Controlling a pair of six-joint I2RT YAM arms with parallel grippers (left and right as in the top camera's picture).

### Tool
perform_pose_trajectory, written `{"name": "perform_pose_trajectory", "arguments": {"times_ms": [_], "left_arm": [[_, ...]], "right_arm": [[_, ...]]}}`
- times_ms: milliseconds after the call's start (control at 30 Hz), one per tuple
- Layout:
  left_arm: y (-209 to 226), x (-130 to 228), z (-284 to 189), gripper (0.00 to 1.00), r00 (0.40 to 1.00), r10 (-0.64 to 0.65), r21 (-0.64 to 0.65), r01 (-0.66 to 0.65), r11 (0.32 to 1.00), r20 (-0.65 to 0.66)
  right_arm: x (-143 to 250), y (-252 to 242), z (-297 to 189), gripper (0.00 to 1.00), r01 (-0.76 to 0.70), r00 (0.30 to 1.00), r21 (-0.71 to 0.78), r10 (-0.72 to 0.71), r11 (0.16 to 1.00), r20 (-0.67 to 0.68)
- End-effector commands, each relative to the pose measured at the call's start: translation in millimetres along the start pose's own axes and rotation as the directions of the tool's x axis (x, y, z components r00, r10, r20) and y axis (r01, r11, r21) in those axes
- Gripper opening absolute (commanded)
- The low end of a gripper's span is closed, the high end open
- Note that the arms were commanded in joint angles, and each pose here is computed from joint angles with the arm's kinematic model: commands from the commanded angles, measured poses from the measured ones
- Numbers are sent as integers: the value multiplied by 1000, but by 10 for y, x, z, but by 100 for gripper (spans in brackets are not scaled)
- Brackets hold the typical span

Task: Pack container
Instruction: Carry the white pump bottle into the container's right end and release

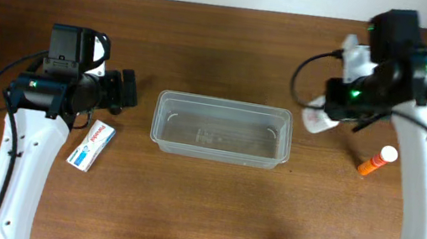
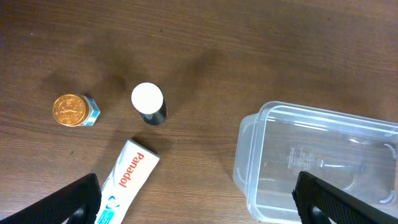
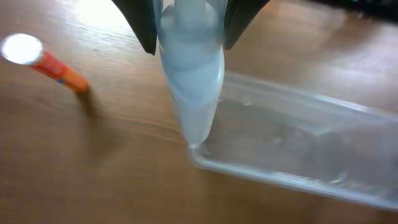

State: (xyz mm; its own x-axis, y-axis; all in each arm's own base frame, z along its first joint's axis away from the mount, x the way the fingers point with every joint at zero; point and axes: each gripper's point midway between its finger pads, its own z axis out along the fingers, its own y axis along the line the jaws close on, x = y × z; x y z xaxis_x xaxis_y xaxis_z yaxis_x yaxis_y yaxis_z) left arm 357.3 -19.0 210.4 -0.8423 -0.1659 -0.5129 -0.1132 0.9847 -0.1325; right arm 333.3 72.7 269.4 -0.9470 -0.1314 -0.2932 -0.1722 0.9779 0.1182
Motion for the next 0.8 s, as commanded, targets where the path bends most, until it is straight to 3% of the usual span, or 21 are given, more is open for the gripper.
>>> {"name": "perform_pose_trajectory", "arguments": {"times_ms": [0,167,567,767], "left_arm": [[14,-87,-61,99,1000,8,-3,-8,1000,26],[14,-87,-61,99,1000,8,-3,-8,1000,26],[14,-87,-61,99,1000,8,-3,-8,1000,26],[14,-87,-61,99,1000,8,-3,-8,1000,26]], "right_arm": [[-3,316,61,18,-4,1000,-37,4,999,-14],[-18,554,344,17,-9,997,-17,8,1000,-76],[-99,451,1141,17,-66,970,65,80,996,-228],[-153,298,1391,17,-79,964,138,110,987,-240]]}}
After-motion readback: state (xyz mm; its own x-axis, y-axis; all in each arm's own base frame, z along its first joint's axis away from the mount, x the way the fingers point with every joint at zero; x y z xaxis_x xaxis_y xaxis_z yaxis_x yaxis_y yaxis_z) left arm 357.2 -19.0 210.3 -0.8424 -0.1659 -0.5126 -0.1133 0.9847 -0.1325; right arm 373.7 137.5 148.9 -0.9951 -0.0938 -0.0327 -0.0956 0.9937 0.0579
